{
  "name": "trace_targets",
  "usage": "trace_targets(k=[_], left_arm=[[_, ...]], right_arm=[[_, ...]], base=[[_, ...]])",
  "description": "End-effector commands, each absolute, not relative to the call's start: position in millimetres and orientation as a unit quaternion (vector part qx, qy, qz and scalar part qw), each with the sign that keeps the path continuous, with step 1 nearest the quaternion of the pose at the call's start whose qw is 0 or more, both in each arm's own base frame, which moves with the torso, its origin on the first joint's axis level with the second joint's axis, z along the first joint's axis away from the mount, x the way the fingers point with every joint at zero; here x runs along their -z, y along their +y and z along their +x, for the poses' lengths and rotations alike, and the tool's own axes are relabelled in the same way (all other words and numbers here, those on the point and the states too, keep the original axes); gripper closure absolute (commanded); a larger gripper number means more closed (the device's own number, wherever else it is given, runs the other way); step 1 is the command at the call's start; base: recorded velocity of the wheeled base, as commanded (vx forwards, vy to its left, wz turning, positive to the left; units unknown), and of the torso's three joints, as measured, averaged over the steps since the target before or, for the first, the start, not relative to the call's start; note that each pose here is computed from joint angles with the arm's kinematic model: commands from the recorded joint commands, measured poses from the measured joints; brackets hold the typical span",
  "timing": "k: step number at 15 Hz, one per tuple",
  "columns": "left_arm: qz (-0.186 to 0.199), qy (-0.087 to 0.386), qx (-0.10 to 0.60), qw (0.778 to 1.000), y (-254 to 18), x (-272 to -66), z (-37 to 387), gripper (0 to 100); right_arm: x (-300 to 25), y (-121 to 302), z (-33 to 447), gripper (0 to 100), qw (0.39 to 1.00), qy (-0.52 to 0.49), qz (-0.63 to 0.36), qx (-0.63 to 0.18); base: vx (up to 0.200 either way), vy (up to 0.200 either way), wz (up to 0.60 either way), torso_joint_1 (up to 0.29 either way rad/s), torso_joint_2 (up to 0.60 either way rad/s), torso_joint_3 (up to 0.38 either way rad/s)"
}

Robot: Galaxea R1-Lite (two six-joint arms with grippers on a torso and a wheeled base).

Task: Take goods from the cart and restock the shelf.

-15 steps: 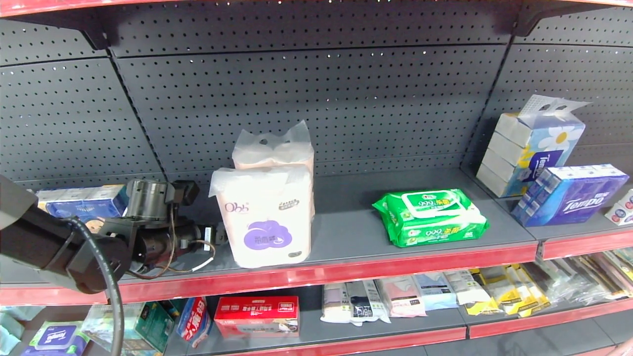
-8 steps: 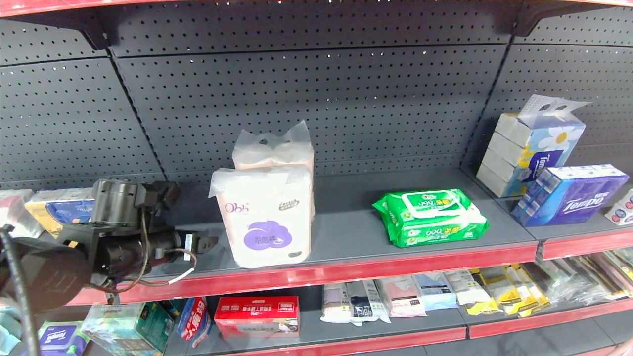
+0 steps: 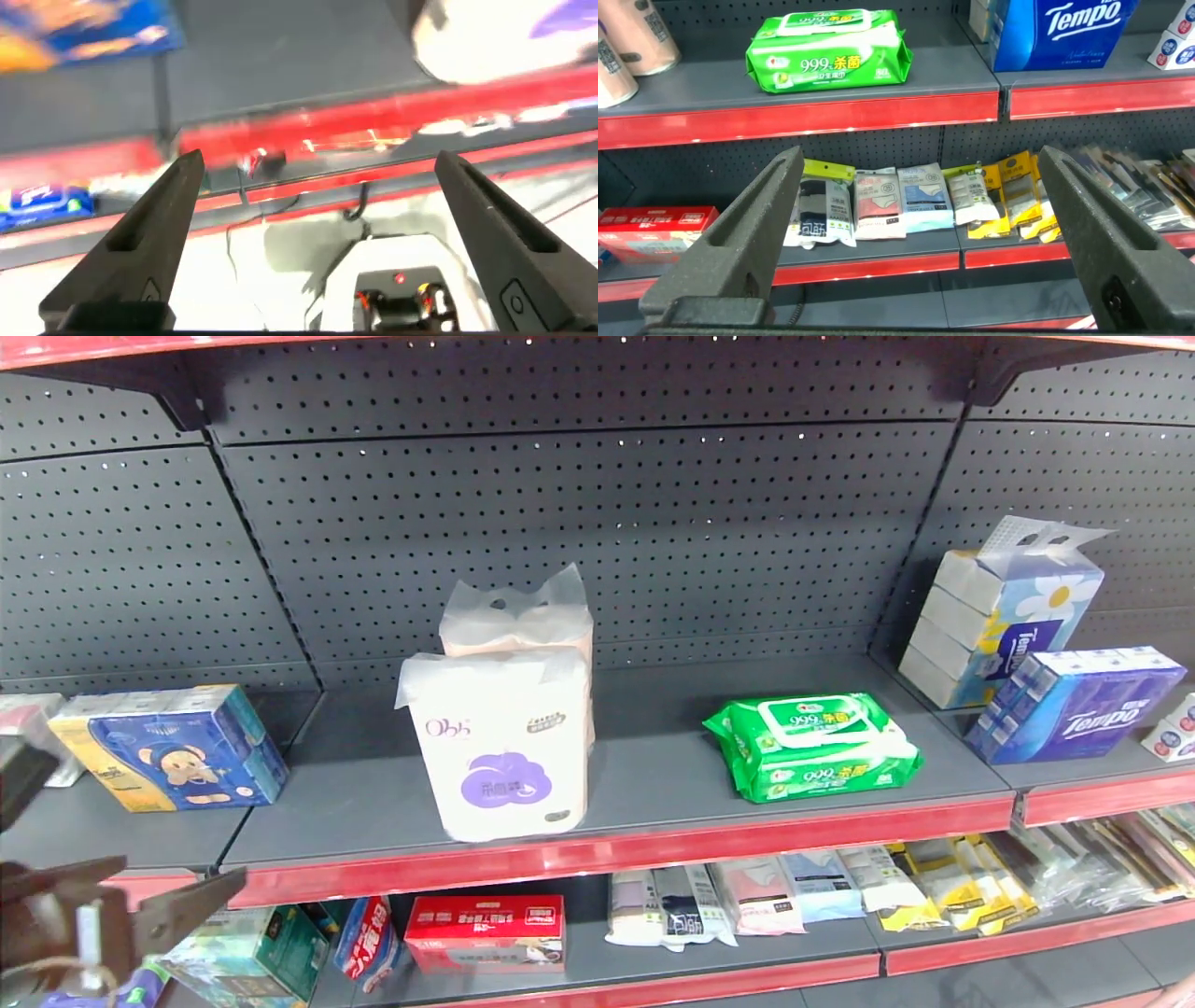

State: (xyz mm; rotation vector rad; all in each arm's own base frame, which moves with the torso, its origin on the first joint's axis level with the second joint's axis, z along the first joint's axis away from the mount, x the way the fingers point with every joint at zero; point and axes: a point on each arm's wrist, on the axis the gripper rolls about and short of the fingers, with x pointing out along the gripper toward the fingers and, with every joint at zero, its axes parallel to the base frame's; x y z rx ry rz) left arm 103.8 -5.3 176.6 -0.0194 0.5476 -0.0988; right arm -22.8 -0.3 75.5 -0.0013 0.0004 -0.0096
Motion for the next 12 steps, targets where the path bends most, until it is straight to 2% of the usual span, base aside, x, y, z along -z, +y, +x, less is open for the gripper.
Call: trace_targets(k=[1, 2, 3, 7, 8, 9, 12], left_arm=[[-0.011, 0.126, 0.030, 0.991, -6.3, -160.0, -12.3, 0], [-0.008, 0.109, 0.028, 0.994, -7.5, -154.7, -19.8, 0], [0.000, 0.062, 0.023, 0.998, -10.6, -139.3, -36.9, 0], [0.002, 0.034, 0.022, 0.999, -8.5, -102.4, -24.1, 0], [0.009, 0.028, 0.024, 0.999, -7.4, -84.8, -16.3, 0], [0.005, 0.016, 0.022, 1.000, -7.1, -83.6, -14.8, 0], [0.000, 0.021, 0.014, 1.000, -6.7, -82.5, -14.8, 0]], right_arm=[[-75.5, -0.3, -22.8, 0, 1.000, 0.000, -0.001, 0.005], [-75.5, -0.3, -22.8, 0, 1.000, 0.000, -0.001, 0.005], [-75.5, -0.3, -22.8, 0, 1.000, 0.000, -0.001, 0.005], [-75.5, -0.3, -22.8, 0, 1.000, 0.000, -0.001, 0.005], [-75.5, -0.3, -22.8, 0, 1.000, 0.000, -0.001, 0.005], [-75.5, -0.3, -22.8, 0, 1.000, 0.000, -0.001, 0.005], [-75.5, -0.3, -22.8, 0, 1.000, 0.000, -0.001, 0.005]], base=[[0.000, 0.000, 0.00, 0.000, 0.00, 0.000], [0.000, 0.000, 0.00, 0.000, 0.00, 0.000], [0.000, 0.000, 0.00, 0.000, 0.00, 0.000], [0.000, 0.000, 0.00, 0.000, 0.00, 0.000], [0.000, 0.000, 0.00, 0.000, 0.00, 0.000], [0.000, 0.000, 0.00, 0.000, 0.00, 0.000], [0.000, 0.000, 0.00, 0.000, 0.00, 0.000]])
